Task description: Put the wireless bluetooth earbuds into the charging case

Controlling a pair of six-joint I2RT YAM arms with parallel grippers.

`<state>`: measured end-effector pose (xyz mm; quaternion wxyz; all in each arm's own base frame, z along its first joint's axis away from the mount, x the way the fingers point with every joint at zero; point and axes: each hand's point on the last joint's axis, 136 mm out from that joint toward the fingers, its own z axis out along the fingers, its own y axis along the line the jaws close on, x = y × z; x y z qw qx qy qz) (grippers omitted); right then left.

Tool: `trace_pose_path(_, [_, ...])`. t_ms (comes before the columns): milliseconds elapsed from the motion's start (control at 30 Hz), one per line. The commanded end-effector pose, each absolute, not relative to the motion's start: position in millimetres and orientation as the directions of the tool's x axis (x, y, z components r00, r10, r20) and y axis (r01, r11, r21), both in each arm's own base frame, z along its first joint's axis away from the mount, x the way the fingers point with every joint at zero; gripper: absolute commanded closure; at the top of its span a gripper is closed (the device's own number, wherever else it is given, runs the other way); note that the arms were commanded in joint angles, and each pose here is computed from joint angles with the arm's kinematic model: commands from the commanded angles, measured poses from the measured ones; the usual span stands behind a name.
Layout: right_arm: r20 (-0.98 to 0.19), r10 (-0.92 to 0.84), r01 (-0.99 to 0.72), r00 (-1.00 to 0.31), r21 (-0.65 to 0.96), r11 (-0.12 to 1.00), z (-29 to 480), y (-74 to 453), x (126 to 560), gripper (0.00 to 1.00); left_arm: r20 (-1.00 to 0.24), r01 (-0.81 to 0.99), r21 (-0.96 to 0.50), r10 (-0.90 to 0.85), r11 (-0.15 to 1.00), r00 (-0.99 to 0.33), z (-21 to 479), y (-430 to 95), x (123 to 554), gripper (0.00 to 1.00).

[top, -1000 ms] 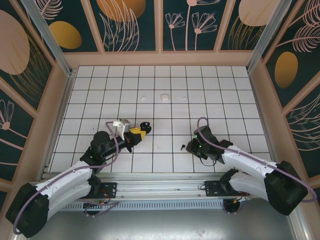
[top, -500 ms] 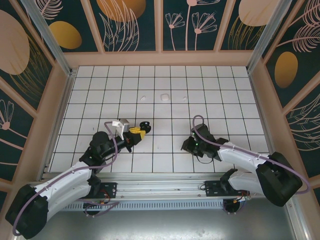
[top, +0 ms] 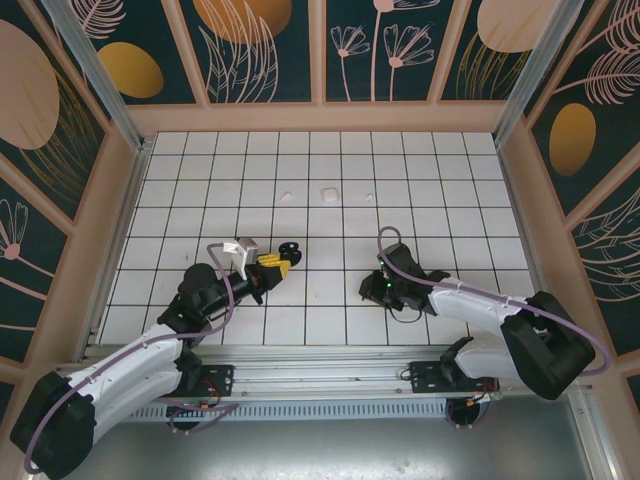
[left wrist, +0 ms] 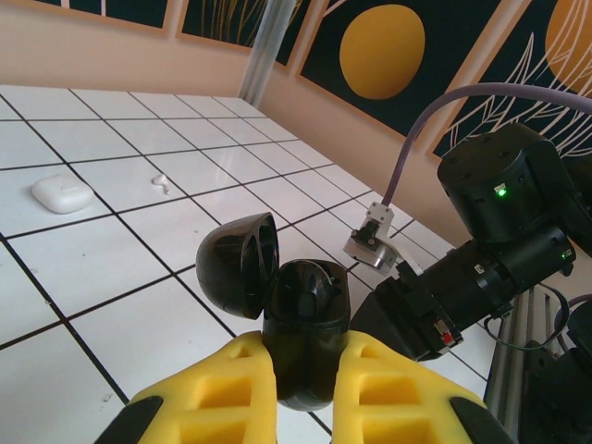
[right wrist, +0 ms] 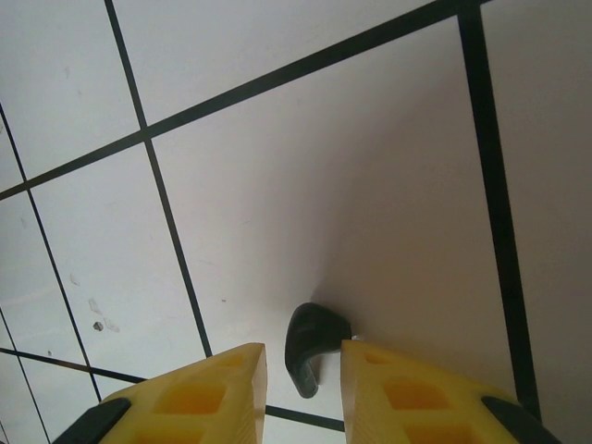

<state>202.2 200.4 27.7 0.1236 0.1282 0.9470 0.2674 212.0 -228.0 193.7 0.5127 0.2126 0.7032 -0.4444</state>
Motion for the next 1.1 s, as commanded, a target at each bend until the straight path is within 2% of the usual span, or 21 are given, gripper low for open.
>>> trace_pose_path(0, [-0.180, 0.296, 0.152, -0.938, 0.552, 0.820, 36.8, 206.2, 208.8, 0.72, -0.920, 0.767, -0.389, -0.167, 0.510, -0.355, 200.3, -227.5, 210.1, 1.00])
trace_pose_path(300, [-0.198, 0.258, 0.128, -0.946, 0.502, 0.855, 33.5, 203.4, 212.5, 0.67, -0.920, 0.763, -0.389, -0.167, 0.517, -0.356, 199.6, -226.5, 210.9, 1.00])
trace_pose_path(733, [-0.269, 0.202, 0.065, -0.942, 0.444, 0.894, 50.4, 192.0, 216.6, 0.67, -0.919, 0.760, -0.390, -0.170, 0.520, -0.355, 201.0, -225.6, 210.9, 1.00])
trace_pose_path(1067, [-0.199, 0.180, 0.071, -0.963, 0.458, 0.886, 29.0, 193.5, 202.2, 0.67, -0.917, 0.755, -0.395, -0.180, 0.523, -0.355, 199.9, -221.9, 207.6, 1.00])
